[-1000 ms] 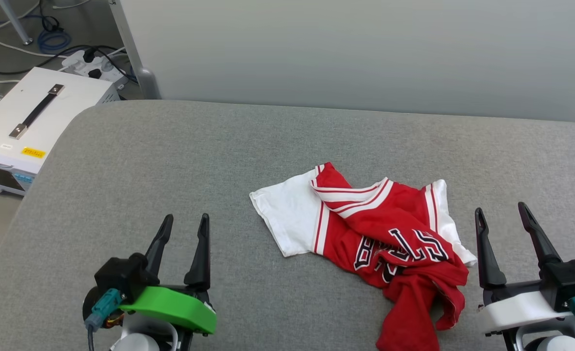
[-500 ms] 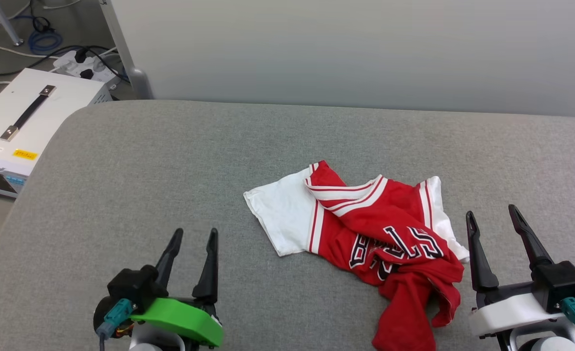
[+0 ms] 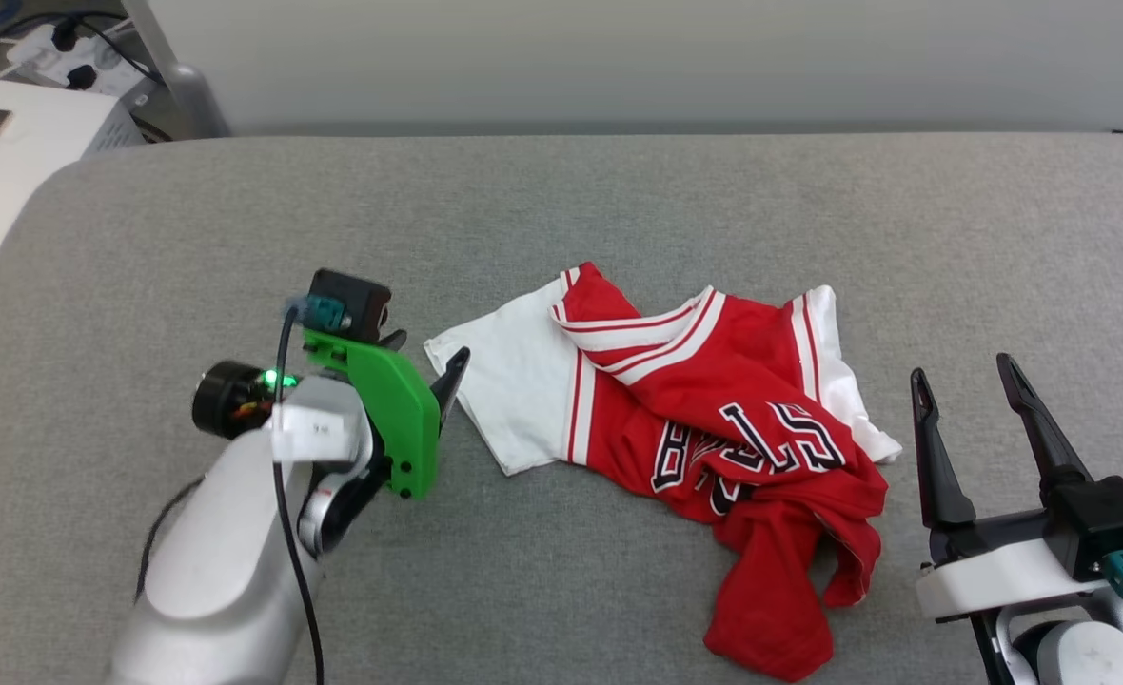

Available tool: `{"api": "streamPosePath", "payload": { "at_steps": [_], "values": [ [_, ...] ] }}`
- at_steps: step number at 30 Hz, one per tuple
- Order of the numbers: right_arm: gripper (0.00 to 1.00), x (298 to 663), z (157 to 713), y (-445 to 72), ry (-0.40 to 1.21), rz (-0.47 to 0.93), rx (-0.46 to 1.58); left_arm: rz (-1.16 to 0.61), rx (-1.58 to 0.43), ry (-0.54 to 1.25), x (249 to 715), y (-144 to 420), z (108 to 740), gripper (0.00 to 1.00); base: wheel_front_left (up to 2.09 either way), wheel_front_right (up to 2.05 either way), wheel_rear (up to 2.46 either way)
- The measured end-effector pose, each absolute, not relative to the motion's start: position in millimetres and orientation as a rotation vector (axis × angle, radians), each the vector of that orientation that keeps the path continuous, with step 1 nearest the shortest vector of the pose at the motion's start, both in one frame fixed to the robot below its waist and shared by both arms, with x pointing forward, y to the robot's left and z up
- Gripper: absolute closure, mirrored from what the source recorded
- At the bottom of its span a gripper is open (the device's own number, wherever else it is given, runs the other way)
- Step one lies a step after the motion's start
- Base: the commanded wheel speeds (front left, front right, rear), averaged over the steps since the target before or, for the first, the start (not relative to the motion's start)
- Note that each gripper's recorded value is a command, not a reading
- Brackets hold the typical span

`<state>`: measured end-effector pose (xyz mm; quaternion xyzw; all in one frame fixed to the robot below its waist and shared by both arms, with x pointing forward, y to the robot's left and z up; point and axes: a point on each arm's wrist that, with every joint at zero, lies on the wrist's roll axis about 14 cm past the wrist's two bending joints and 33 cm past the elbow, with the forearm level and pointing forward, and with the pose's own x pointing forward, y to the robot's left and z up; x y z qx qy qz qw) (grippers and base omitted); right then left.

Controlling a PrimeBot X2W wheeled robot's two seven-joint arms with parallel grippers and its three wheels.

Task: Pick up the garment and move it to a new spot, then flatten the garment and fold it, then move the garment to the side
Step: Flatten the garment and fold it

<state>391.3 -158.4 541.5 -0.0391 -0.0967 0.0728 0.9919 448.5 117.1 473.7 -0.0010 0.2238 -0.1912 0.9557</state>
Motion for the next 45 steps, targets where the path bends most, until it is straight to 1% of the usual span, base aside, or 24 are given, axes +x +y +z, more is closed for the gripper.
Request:
{"api": "streamPosePath", "payload": {
  "at_steps": [5, 12, 20, 24, 25, 26, 30, 36, 41, 45],
  "values": [
    [0.0, 400.5, 535.3, -165.3, -0.178, 0.126, -0.083, -0.416, 0.048, 0.66, 476.2, 117.7, 461.4, 0.0, 0.0, 0.0, 0.0],
    [0.0, 406.9, 524.9, -177.4, -0.148, 0.092, -0.092, -0.435, 0.039, 0.905, 485.5, 115.0, 419.8, 0.0, 0.0, 0.0, 0.0],
    [0.0, 408.1, 512.1, -191.5, -0.108, 0.052, -0.104, -0.428, 0.123, 0.987, 494.0, 117.2, 381.6, 0.0, 0.0, 0.0, 0.0],
    [0.0, 408.4, 508.9, -194.8, -0.098, 0.042, -0.107, -0.425, 0.147, 0.998, 497.7, 117.9, 372.2, 0.0, 0.0, 0.0, 0.0],
    [0.0, 408.4, 508.3, -195.2, -0.096, 0.041, -0.107, -0.428, 0.134, 1.013, 495.6, 116.6, 369.3, 0.15, 0.0, 0.0, 0.0],
    [0.0, 408.7, 508.2, -195.0, -0.096, 0.041, -0.107, -0.433, 0.129, 1.018, 494.7, 115.0, 368.9, 1.0, 0.0, 0.0, 0.0],
    [0.0, 410.4, 508.2, -193.1, -0.098, 0.047, -0.104, -0.435, 0.096, 1.015, 492.8, 115.3, 369.5, 1.0, 0.0, 0.0, 0.0],
    [0.0, 411.6, 514.8, -189.7, -0.119, 0.055, -0.1, -0.378, 0.039, 0.928, 498.3, 133.4, 381.3, 1.0, 0.0, 0.0, 0.0],
    [0.0, 411.5, 521.6, -185.3, -0.14, 0.066, -0.093, -0.244, -0.007, 0.84, 498.8, 184.9, 398.9, 1.0, 0.0, 0.0, 0.0],
    [0.0, 410.6, 524.6, -177.3, -0.149, 0.088, -0.084, -0.152, -0.027, 0.791, 486.5, 223.7, 409.9, 1.0, 0.0, 0.0, 0.0]
  ]
}}
